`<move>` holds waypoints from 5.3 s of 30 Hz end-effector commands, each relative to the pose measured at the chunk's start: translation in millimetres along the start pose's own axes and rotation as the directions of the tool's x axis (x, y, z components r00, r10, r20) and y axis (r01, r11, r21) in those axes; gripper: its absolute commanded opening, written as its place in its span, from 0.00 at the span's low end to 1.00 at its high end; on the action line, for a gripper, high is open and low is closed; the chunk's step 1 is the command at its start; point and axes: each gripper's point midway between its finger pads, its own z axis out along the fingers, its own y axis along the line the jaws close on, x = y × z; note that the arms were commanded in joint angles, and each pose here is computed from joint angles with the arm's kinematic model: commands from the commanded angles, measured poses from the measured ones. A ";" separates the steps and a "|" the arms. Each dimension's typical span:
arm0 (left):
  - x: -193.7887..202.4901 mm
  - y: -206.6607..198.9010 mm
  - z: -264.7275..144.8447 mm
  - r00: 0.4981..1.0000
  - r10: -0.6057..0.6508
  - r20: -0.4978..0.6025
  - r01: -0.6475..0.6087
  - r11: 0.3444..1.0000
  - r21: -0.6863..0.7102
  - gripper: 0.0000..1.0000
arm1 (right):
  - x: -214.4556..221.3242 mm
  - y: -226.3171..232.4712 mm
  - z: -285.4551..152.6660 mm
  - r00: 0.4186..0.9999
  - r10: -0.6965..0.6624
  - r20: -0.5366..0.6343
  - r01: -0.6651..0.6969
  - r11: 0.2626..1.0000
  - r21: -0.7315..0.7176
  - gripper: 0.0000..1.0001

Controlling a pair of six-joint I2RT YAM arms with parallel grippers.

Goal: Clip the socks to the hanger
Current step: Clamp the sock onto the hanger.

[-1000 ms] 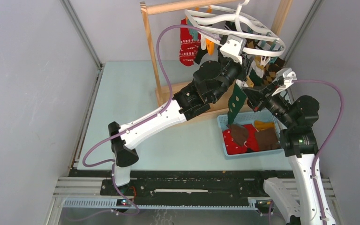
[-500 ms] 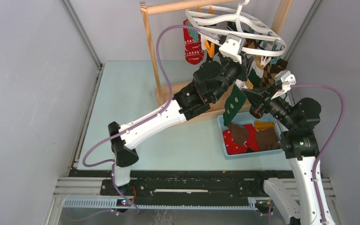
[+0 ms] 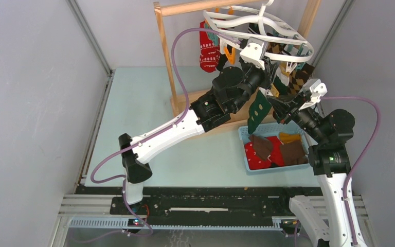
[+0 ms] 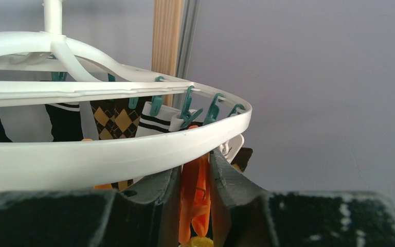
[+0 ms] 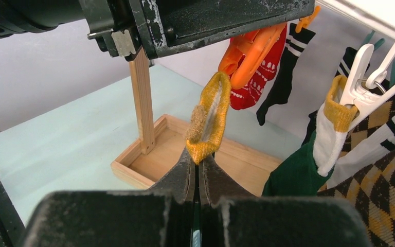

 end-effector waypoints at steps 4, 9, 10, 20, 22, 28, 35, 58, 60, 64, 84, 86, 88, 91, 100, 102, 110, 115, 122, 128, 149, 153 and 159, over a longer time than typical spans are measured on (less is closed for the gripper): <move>-25.5 8.1 -4.2 0.998 -0.044 0.053 0.045 0.999 -0.015 0.11 | -35.5 -1.5 -1.9 0.995 -0.027 0.094 0.027 1.000 0.000 0.00; -23.1 8.6 -3.6 0.998 -0.048 0.050 0.049 0.999 -0.015 0.11 | -39.1 4.1 -2.8 0.994 -0.026 0.104 0.030 0.999 -0.029 0.00; -22.8 8.4 -3.6 0.998 -0.049 0.050 0.050 0.999 -0.014 0.11 | -38.8 5.3 -2.8 0.994 -0.029 0.104 0.032 0.999 -0.036 0.00; -26.4 9.5 -3.1 0.996 -0.065 0.060 0.066 0.998 -0.013 0.11 | -34.5 2.0 -1.6 0.996 -0.019 0.089 0.021 0.999 -0.024 0.00; -28.1 9.7 -3.0 0.995 -0.073 0.063 0.074 0.997 -0.014 0.11 | -29.0 -1.6 -1.7 0.997 -0.011 0.070 0.011 1.000 -0.004 0.00; -27.7 9.3 -3.3 0.993 -0.101 0.061 0.102 0.995 -0.015 0.11 | -24.1 -4.4 2.6 0.998 -0.007 0.059 0.005 0.999 0.040 0.00; -24.5 11.9 -4.0 0.992 -0.119 0.053 0.120 0.992 -0.032 0.11 | -34.5 -5.2 9.1 0.994 -0.018 0.104 0.013 0.998 0.055 0.00; -35.5 24.1 -6.1 0.982 -0.168 0.085 0.173 0.983 -0.061 0.11 | -3.0 11.6 -12.8 1.000 -0.018 0.025 0.017 1.000 0.025 0.00; -36.6 23.7 -6.2 0.982 -0.169 0.087 0.174 0.983 -0.057 0.11 | 2.7 11.5 -15.2 1.000 0.021 0.007 -0.022 0.999 0.031 0.00; -36.6 22.0 -6.4 0.981 -0.173 0.084 0.177 0.983 -0.046 0.11 | 9.2 9.0 -16.4 0.997 0.082 -0.006 -0.082 0.996 0.039 0.00; -31.8 15.2 -8.1 0.980 -0.185 0.078 0.186 0.983 -0.002 0.10 | -6.6 0.7 -5.5 0.980 0.192 0.046 -0.190 0.981 -0.037 0.00; -32.7 15.5 -8.0 0.979 -0.185 0.080 0.186 0.983 0.000 0.10 | -7.4 0.5 -5.3 0.980 0.192 0.049 -0.190 0.981 -0.037 0.00; -33.2 15.4 -8.0 0.979 -0.186 0.081 0.187 0.982 0.000 0.10 | -8.6 0.4 -5.1 0.980 0.191 0.051 -0.189 0.981 -0.038 0.00; -31.0 14.7 -7.1 0.979 -0.188 0.077 0.188 0.982 0.003 0.10 | -11.3 1.4 -4.8 0.980 0.191 0.057 -0.188 0.981 -0.045 0.00; -36.4 13.7 -8.4 0.977 -0.197 0.087 0.196 0.980 0.009 0.10 | -7.1 -0.2 -4.3 0.979 0.197 0.044 -0.195 0.980 -0.038 0.00; -37.4 13.1 -8.9 0.976 -0.198 0.088 0.197 0.980 0.013 0.10 | -4.7 -1.8 -3.9 0.979 0.203 0.035 -0.202 0.979 -0.031 0.00; -32.3 12.7 -8.5 0.977 -0.197 0.078 0.197 0.980 0.015 0.10 | -11.5 -3.8 -1.0 0.976 0.212 0.052 -0.210 0.977 -0.033 0.00; -30.0 13.1 -7.9 0.977 -0.199 0.074 0.199 0.980 0.016 0.10 | -18.1 -3.4 -0.4 0.977 0.203 0.068 -0.201 0.979 -0.039 0.00; -26.3 14.1 -7.9 0.977 -0.201 0.067 0.201 0.980 0.013 0.10 | -25.4 -2.7 -0.4 0.977 0.195 0.085 -0.192 0.980 -0.043 0.00; -25.2 14.8 -7.7 0.977 -0.201 0.066 0.201 0.980 0.010 0.10 | -30.4 -0.5 -1.4 0.979 0.178 0.097 -0.174 0.983 -0.051 0.00; -22.3 14.1 -9.4 0.974 -0.210 0.082 0.208 0.977 0.037 0.10 | -44.0 -2.3 2.0 0.984 0.128 0.122 -0.121 0.991 -0.063 0.00; -24.7 14.2 -10.5 0.971 -0.218 0.093 0.215 0.976 0.043 0.10 | -37.9 -6.0 4.5 0.987 0.127 0.095 -0.122 0.991 -0.056 0.00; -30.5 13.2 -11.4 0.967 -0.232 0.105 0.227 0.972 0.053 0.10 | -28.5 -7.2 4.4 0.992 0.113 0.056 -0.110 0.993 -0.052 0.00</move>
